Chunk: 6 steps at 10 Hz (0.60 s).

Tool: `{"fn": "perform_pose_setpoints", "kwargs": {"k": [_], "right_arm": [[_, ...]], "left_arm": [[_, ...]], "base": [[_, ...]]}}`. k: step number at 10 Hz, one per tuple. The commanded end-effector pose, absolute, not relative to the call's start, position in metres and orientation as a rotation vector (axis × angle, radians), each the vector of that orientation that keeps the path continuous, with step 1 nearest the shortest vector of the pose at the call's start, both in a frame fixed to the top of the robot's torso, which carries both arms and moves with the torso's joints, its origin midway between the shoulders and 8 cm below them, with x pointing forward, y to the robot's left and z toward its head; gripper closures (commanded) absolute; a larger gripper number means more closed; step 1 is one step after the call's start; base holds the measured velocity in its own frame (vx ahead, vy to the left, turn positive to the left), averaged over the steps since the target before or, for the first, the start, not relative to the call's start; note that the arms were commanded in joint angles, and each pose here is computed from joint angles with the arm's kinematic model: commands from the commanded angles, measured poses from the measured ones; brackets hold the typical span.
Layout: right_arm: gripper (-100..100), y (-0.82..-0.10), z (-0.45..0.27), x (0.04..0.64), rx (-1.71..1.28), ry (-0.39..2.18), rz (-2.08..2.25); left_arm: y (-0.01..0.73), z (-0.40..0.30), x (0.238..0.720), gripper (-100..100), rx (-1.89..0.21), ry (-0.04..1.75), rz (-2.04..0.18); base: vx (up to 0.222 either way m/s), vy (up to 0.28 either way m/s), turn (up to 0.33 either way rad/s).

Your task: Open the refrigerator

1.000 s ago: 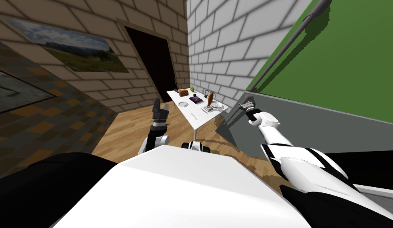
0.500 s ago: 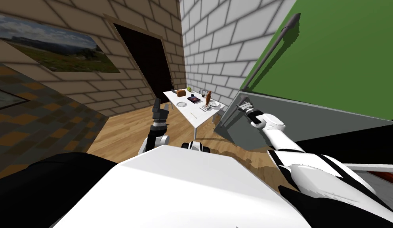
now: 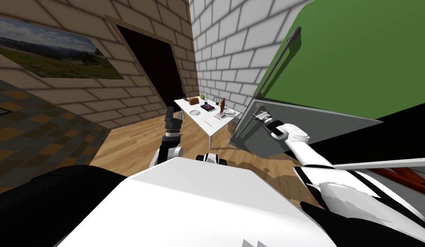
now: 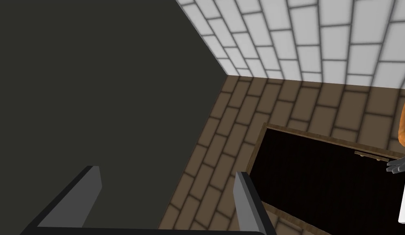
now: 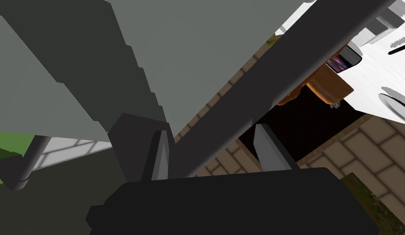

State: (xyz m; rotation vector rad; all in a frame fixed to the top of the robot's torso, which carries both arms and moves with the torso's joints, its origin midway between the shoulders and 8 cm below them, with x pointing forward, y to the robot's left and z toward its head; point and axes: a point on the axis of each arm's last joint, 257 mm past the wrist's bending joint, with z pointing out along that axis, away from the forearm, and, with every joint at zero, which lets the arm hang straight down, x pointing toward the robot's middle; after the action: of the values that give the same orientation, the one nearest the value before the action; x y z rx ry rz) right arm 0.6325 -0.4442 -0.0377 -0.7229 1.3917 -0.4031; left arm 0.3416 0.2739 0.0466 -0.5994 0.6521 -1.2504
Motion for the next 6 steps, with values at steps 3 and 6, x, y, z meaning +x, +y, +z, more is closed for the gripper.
{"fn": "perform_pose_setpoints", "kwargs": {"k": [3,6], "right_arm": [[100,-0.391,-0.030,0.625,-0.823,1.315,-0.293],[100,-0.362,-0.027,0.618,-0.875,1.275,-0.230]], "left_arm": [[0.274,0.047,0.342,0,-0.599,0.652,-1.250],[0.274,0.047,0.342,0,-0.600,0.652,-1.250]], "base": [[-0.223,-0.143,-0.007],[-0.210,-0.135,0.002]]}}
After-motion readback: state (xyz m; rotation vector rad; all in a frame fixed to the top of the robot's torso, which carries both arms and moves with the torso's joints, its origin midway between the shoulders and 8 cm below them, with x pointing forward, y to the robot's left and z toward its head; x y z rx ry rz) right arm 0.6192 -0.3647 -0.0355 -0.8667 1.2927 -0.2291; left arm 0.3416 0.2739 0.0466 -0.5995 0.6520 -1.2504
